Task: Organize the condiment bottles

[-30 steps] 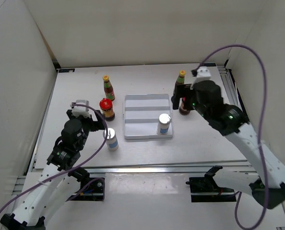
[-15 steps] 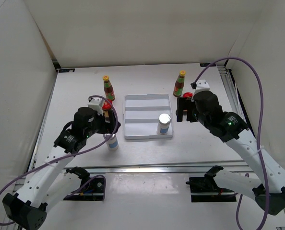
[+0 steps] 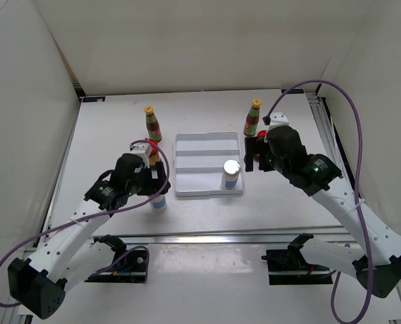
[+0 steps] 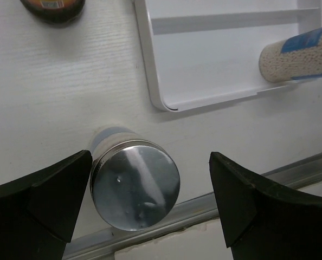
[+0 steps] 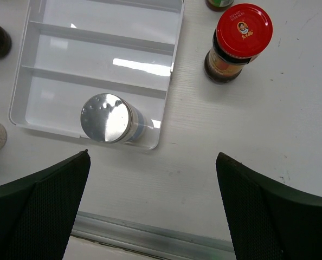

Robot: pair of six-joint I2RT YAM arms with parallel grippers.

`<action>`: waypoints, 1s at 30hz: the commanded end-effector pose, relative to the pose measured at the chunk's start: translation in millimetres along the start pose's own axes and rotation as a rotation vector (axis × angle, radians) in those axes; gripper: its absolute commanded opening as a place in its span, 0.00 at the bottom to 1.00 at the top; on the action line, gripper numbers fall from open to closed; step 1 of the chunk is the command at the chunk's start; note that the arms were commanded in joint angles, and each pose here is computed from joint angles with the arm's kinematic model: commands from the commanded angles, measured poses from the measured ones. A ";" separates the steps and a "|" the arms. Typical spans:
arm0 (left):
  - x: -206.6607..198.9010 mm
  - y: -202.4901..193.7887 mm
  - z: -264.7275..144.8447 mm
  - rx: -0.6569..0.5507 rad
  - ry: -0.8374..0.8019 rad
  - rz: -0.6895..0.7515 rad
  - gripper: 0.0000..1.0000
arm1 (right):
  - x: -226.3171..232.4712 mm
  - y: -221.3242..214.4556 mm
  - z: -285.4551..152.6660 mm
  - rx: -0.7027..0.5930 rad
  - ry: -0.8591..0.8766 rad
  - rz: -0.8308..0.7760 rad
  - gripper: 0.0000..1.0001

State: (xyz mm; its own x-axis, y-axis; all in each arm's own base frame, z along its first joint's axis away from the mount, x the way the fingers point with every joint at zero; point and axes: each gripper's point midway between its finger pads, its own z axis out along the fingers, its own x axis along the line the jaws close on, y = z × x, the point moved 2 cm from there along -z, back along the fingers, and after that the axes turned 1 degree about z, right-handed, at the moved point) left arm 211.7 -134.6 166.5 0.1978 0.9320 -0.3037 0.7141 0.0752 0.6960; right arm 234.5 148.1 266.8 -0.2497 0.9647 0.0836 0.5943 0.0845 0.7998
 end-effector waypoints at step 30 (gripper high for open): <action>-25.8 80.2 -8.3 -0.096 0.132 0.000 0.11 | -3.2 12.6 -9.3 -0.058 -0.007 0.012 1.00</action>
State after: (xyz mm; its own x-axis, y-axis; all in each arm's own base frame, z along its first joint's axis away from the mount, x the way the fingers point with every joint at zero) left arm 236.5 -141.2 190.7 0.0792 0.9755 -0.2051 0.7488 0.0776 0.6583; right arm 235.0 146.9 266.8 -0.2438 0.9666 0.0787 0.5928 0.0843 0.8009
